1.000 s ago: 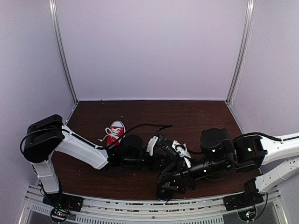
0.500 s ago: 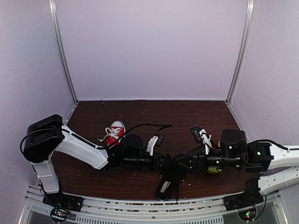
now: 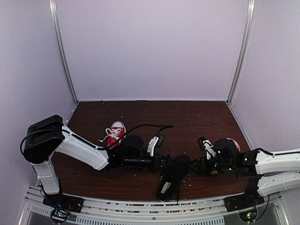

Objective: Tie the shoes
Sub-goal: Cross the shoelace with the shoelace.

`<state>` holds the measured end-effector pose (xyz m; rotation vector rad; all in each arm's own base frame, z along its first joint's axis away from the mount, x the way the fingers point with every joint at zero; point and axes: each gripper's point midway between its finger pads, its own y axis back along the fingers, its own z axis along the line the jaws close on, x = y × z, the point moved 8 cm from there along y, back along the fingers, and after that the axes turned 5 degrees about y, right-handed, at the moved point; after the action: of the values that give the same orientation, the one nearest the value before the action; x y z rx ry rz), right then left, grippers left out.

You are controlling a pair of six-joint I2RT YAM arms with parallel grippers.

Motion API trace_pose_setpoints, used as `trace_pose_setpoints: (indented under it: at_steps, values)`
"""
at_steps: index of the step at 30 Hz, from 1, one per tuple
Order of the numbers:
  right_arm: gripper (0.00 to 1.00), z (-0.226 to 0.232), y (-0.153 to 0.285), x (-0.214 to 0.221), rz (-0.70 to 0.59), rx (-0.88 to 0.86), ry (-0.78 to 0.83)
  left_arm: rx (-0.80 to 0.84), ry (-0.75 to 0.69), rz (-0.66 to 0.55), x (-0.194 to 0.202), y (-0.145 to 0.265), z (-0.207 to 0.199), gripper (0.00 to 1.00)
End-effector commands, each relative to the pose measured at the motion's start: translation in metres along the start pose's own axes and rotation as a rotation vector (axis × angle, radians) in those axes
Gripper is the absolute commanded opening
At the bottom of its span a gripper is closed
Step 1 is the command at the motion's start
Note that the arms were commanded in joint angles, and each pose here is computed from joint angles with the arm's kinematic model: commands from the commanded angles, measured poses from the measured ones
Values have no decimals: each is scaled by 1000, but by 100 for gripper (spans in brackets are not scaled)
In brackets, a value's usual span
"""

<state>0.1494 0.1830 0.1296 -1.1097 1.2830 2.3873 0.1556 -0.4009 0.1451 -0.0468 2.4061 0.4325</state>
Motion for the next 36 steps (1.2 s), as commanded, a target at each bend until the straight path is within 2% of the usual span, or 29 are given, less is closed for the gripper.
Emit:
trace_pose_setpoints:
  at_steps: [1, 15, 36]
  values:
    - [65, 11, -10, -2, 3, -109, 27, 26, -29, -29, -6, -1, -5, 0]
    - [56, 34, -28, 6, 96, -258, 85, 28, -33, -29, -7, -2, -5, 0]
    - [52, 58, -23, -3, 61, -427, 81, 29, -33, -30, -8, -2, -6, 0]
